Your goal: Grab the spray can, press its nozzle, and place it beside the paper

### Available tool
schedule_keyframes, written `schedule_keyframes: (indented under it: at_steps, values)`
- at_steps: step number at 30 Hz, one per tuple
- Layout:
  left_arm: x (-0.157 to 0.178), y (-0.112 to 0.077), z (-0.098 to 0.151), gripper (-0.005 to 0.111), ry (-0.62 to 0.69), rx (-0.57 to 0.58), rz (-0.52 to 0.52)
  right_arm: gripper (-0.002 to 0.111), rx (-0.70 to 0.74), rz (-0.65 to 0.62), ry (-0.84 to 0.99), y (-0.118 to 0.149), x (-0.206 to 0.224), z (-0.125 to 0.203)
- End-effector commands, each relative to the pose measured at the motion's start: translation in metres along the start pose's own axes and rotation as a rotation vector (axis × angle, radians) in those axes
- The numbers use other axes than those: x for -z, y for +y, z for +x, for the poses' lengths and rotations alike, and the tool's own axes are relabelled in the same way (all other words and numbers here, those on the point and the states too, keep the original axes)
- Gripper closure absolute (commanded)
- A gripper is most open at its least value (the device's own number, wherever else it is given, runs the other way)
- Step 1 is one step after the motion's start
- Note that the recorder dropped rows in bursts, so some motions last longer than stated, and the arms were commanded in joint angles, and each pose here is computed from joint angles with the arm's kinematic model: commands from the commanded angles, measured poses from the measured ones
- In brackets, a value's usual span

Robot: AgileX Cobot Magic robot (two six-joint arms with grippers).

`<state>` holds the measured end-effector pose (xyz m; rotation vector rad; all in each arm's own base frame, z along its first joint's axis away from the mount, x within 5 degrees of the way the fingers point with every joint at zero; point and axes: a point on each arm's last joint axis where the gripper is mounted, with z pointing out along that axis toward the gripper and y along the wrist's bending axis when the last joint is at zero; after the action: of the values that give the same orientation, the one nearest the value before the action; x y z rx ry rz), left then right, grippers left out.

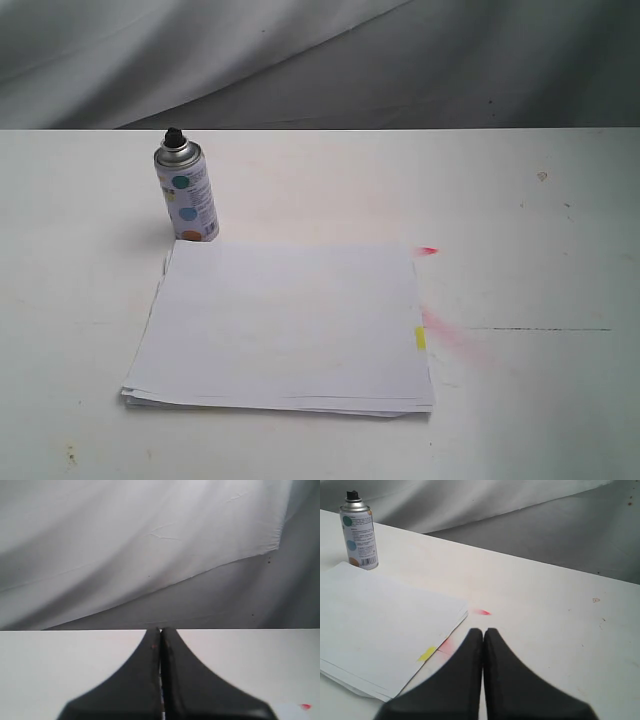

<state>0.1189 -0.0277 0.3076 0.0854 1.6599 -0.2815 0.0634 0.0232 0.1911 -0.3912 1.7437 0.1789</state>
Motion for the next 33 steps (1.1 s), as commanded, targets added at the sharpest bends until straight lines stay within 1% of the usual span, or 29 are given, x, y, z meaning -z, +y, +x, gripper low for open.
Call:
schedule_keyframes:
  at_steps: [1, 4, 5, 6, 7, 11, 15, 22, 33]
  values:
    - [-0.001, 0.000, -0.002, 0.107, -0.003, 0.028, -0.002, 0.108, 0.006, 0.004, 0.009, 0.000, 0.000, 0.001]
    - [-0.001, 0.001, -0.004, 0.107, -0.005, 0.006, -0.014, 0.108, 0.006, 0.004, 0.009, 0.000, 0.000, 0.001]
    - [-0.001, 0.001, -0.004, 0.107, -0.011, 0.012, -0.019, 0.108, 0.006, 0.004, 0.009, 0.000, 0.000, 0.001]
    - [-0.005, 0.002, -0.002, 0.107, 0.007, 0.042, -0.027, 0.108, 0.006, 0.004, 0.009, 0.000, 0.000, 0.001]
    - [-0.007, 0.003, -0.001, 0.107, 0.021, 0.048, -0.031, 0.108, 0.006, 0.004, 0.009, 0.000, 0.000, 0.001]
    - [-0.035, 0.006, 0.007, 0.107, 0.047, 0.071, -0.048, 0.108, 0.006, 0.004, 0.009, 0.000, 0.000, 0.001]
    - [-0.059, 0.009, 0.019, 0.107, 0.091, 0.071, -0.061, 0.108, 0.006, 0.004, 0.009, 0.000, 0.000, 0.001]
    - [-0.091, 0.014, 0.044, 0.107, 0.180, 0.072, -0.083, 0.108, 0.006, 0.004, 0.009, 0.000, 0.000, 0.001]
    - [-0.120, 0.020, 0.075, 0.107, 0.259, 0.080, -0.104, 0.108, 0.006, 0.004, 0.009, 0.000, 0.000, 0.001]
